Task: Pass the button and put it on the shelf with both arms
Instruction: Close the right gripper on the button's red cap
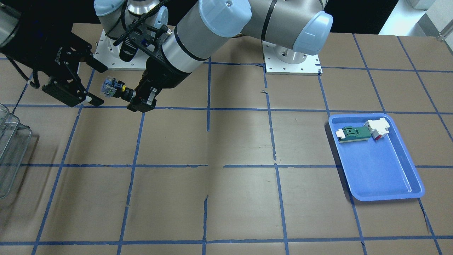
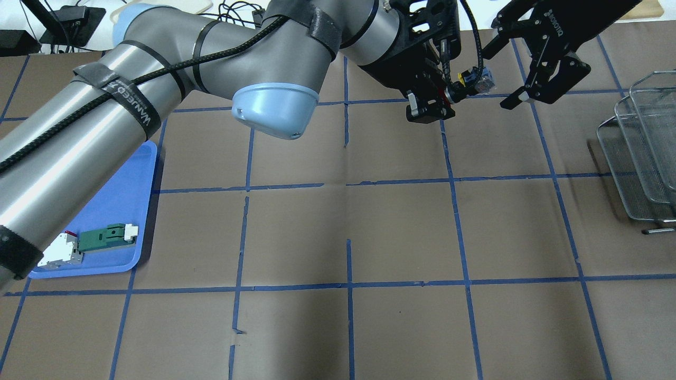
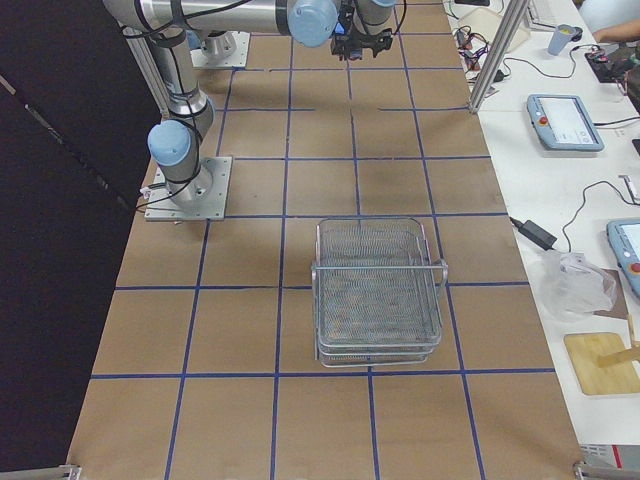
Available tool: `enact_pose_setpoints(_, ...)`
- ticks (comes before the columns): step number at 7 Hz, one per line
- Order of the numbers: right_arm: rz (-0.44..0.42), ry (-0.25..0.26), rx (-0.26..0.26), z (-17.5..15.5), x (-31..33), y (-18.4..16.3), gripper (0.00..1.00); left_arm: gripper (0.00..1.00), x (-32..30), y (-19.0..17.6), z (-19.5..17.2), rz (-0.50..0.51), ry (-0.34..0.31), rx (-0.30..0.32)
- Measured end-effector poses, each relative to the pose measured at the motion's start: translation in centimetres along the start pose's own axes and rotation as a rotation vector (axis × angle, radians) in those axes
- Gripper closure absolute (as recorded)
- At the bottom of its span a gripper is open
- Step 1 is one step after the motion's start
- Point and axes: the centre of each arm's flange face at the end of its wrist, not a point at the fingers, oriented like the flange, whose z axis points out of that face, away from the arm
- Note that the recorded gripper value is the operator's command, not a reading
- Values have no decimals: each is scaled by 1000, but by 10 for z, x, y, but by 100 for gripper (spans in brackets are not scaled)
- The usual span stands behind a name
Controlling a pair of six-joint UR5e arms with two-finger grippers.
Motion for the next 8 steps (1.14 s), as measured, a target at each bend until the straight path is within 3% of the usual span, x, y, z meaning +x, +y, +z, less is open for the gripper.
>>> enact_pose_setpoints(3,23,-35,12,-2,-13,-4,0,100,4,-9,-2,17,-2,20)
enact_pose_setpoints(4,23,-30,11,-4,-16,-7,11,100,5,-11,-3,20,-4,22)
enact_pose_setpoints(5,20,-22,11,-7,-19,-11,33,100,6,-12,-5,23,-6,23)
enact_pose_setpoints(6,15,-15,10,-9,-20,-13,76,100,7,-13,-6,24,-7,24)
enact_pose_setpoints(7,8,-9,8,-9,-19,-13,100,100,9,-14,-7,26,-8,25)
enact_pose_setpoints(8,0,2,4,-11,-18,-13,100,100,12,-15,-9,29,-8,26)
